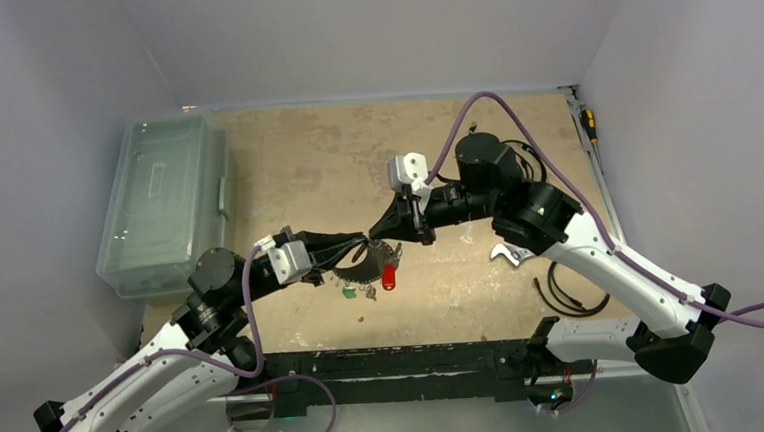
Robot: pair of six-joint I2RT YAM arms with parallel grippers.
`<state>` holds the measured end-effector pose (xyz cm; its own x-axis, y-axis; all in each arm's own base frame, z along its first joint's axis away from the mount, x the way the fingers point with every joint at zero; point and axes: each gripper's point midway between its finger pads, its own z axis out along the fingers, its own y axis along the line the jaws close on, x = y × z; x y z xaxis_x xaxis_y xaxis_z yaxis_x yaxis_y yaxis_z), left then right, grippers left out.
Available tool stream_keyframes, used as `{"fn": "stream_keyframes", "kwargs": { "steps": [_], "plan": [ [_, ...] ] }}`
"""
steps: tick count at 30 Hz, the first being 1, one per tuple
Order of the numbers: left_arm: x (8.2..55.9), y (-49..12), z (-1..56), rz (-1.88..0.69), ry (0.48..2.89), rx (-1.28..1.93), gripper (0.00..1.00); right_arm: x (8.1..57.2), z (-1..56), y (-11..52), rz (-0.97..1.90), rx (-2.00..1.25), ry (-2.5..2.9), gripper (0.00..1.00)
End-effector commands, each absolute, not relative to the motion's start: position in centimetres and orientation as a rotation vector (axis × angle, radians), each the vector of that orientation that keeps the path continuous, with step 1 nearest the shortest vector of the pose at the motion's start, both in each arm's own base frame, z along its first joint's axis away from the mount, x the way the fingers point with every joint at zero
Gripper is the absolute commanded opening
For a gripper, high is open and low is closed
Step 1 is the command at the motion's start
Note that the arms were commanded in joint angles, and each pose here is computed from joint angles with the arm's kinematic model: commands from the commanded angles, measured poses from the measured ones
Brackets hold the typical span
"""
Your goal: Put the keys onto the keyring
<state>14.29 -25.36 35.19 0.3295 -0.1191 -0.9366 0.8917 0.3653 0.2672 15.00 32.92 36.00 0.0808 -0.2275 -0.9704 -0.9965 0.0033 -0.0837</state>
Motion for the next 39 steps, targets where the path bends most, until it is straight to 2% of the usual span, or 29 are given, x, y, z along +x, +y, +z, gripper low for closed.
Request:
{"fn": "stream_keyframes", "kwargs": {
  "steps": [1, 11, 14, 16, 18, 20, 27, 35, 39],
  "plan": [
    [13.6, -24.9, 37.8, -0.830, 0.911, 0.917, 0.00, 14.4, 37.5, 33.2, 1.036, -1.435, 1.259, 0.00],
    [13.8, -24.9, 37.2, -0.796, 0.945, 0.959, 0.00, 14.7, 38.7, 33.0, 1.004, -1.449, 1.245, 0.00],
    [13.8, -24.8, 37.1, -0.779, 0.964, 0.990, 0.28, 15.0, 38.8, 32.9, 0.977, -1.469, 1.253, 0.00],
    [13.9, -24.6, 37.1, -0.764, 0.976, 0.995, 0.38, 15.1, 38.8, 32.9, 0.962, -1.479, 1.259, 0.00],
    [13.9, -24.4, 37.2, -0.747, 0.984, 1.000, 0.42, 15.3, 38.6, 32.8, 0.947, -1.489, 1.269, 0.00],
    [13.9, -24.2, 37.5, -0.733, 0.993, 1.014, 0.42, 15.4, 38.3, 32.7, 0.934, -1.507, 1.284, 0.00],
    [14.5, -24.6, 37.6, -0.697, 1.072, 1.096, 0.32, 15.5, 38.0, 32.5, 0.909, -1.553, 1.300, 0.00],
    [14.9, -25.8, 36.9, -0.716, 1.104, 1.151, 0.28, 15.0, 38.4, 32.3, 0.913, -1.566, 1.269, 0.00],
    [15.2, -26.3, 36.6, -0.724, 1.115, 1.163, 0.22, 14.6, 38.5, 32.3, 0.923, -1.571, 1.253, 0.00]
  ]
}}
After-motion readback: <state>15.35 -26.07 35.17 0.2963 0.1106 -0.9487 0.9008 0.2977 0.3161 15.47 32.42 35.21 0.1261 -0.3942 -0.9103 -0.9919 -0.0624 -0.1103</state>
